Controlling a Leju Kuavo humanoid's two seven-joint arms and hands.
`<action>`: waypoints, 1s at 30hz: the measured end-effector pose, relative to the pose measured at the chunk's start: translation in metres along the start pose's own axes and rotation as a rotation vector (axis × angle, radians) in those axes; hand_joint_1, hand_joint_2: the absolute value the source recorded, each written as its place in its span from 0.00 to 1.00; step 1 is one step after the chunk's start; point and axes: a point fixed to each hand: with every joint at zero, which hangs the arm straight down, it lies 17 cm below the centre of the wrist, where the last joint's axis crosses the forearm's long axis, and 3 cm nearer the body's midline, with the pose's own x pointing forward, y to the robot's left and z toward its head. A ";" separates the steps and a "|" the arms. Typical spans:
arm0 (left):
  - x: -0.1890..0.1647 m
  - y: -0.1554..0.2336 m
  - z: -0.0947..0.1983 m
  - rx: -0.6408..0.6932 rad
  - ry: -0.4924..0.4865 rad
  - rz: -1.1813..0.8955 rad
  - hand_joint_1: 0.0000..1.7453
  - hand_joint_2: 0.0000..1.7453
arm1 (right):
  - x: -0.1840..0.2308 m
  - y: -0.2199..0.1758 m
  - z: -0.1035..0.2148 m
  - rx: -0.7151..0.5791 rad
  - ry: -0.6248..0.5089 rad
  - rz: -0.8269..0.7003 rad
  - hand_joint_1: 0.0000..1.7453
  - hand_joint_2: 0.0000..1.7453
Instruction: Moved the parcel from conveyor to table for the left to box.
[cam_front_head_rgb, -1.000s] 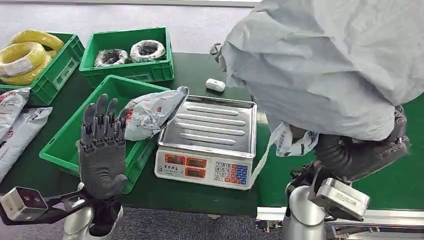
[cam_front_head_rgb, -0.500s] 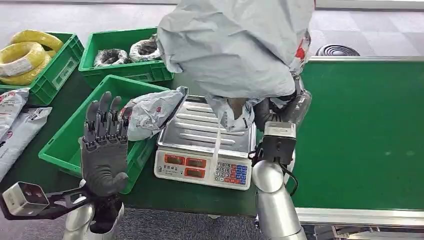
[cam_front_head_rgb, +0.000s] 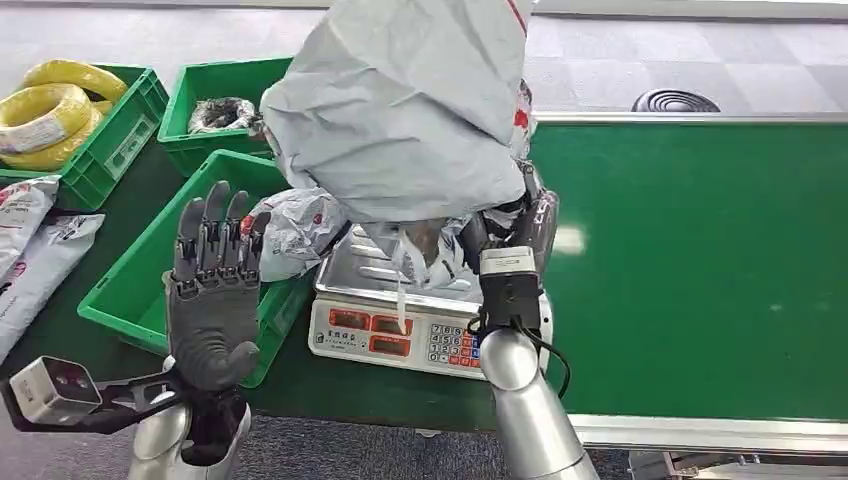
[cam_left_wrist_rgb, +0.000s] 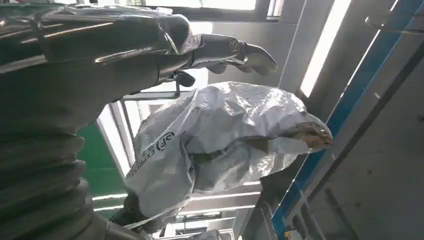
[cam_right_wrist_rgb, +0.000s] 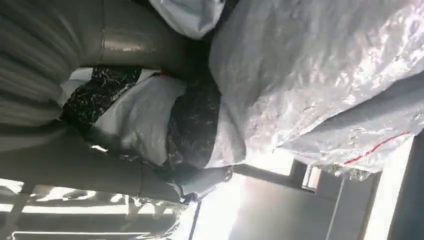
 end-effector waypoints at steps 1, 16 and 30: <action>0.000 0.000 0.000 0.001 0.002 0.000 0.00 1.00 | -0.001 0.001 0.001 0.003 0.004 -0.003 0.00 1.00; -0.003 0.003 0.009 0.019 0.009 -0.010 0.00 1.00 | -0.008 0.004 0.010 0.017 0.017 -0.007 0.00 1.00; -0.003 0.004 0.010 0.018 0.010 -0.018 0.00 1.00 | -0.008 0.000 0.017 0.013 0.020 -0.007 0.00 1.00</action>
